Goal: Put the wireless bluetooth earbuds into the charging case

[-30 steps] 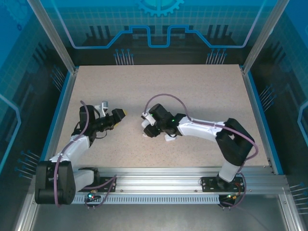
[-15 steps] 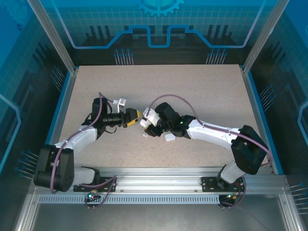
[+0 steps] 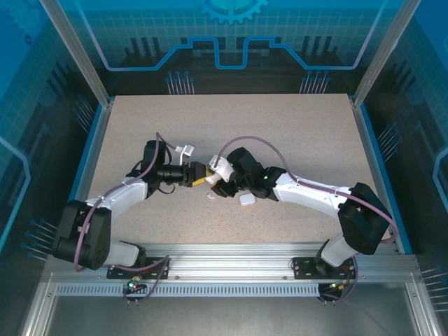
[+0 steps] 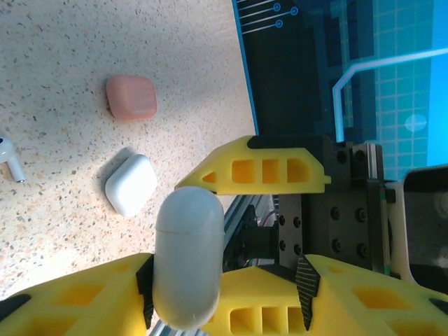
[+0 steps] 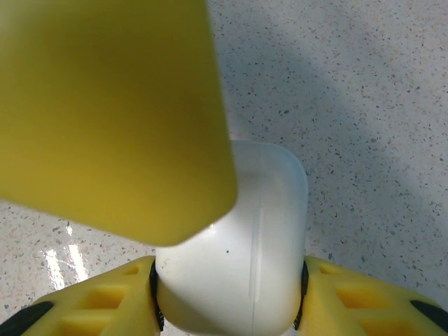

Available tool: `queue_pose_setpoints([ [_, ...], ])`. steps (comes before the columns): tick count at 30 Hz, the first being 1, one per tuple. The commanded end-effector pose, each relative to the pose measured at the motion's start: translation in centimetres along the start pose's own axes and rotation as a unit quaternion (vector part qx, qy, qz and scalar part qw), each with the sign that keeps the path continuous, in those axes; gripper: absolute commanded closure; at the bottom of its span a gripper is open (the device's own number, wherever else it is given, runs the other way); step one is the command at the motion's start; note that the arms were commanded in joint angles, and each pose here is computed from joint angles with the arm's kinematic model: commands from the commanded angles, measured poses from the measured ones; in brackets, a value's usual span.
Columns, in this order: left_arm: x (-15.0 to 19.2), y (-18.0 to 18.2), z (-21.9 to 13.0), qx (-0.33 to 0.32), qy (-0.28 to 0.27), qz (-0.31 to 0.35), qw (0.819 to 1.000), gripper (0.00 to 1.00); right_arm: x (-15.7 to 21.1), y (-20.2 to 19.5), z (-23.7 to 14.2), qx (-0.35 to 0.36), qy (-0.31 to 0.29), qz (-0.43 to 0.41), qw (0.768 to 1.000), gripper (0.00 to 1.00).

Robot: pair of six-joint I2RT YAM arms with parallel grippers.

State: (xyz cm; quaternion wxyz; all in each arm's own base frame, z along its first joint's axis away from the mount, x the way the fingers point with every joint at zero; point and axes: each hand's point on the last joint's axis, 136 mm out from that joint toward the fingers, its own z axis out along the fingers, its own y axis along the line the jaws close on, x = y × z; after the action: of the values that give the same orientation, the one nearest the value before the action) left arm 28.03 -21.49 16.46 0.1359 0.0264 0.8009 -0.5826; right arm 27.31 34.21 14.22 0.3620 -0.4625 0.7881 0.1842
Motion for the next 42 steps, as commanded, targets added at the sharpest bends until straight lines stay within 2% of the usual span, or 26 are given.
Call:
queue_pose_setpoints([
  [1, 0.8, -1.2, 0.5, 0.021, 0.034, 0.010, 0.999, 0.52, -2.6, -0.6, -1.2, 0.004, -0.040, -0.004, 0.999, 0.54],
  [4, 1.0, -1.3, 0.6, 0.023, 0.041, 0.012, 0.999, 0.61, -2.7, -0.7, -1.2, 0.005, -0.041, -0.002, 0.999, 0.54],
  [11, 1.2, -1.7, 0.7, 0.028, 0.048, 0.019, 0.998, 0.72, -2.9, -0.2, -1.2, -0.013, -0.041, -0.003, 0.999, 0.53],
  [22, 1.4, -3.1, 1.1, 0.051, 0.058, 0.041, 0.996, 0.71, -3.1, 0.3, -0.7, -0.031, -0.039, -0.004, 0.999, 0.53],
  [30, 1.5, -3.3, 1.2, 0.053, 0.060, 0.046, 0.996, 0.67, -3.1, 0.6, -0.5, -0.040, -0.034, -0.006, 0.999, 0.53],
  [37, 1.4, -3.3, 1.2, 0.051, 0.059, 0.046, 0.996, 0.76, -2.8, 0.4, -0.5, -0.036, -0.028, -0.007, 0.999, 0.53],
  [42, 1.1, -3.6, 0.9, 0.040, 0.045, 0.069, 0.996, 0.81, -2.8, -0.1, -1.5, -0.035, -0.030, 0.008, 0.999, 0.45],
])
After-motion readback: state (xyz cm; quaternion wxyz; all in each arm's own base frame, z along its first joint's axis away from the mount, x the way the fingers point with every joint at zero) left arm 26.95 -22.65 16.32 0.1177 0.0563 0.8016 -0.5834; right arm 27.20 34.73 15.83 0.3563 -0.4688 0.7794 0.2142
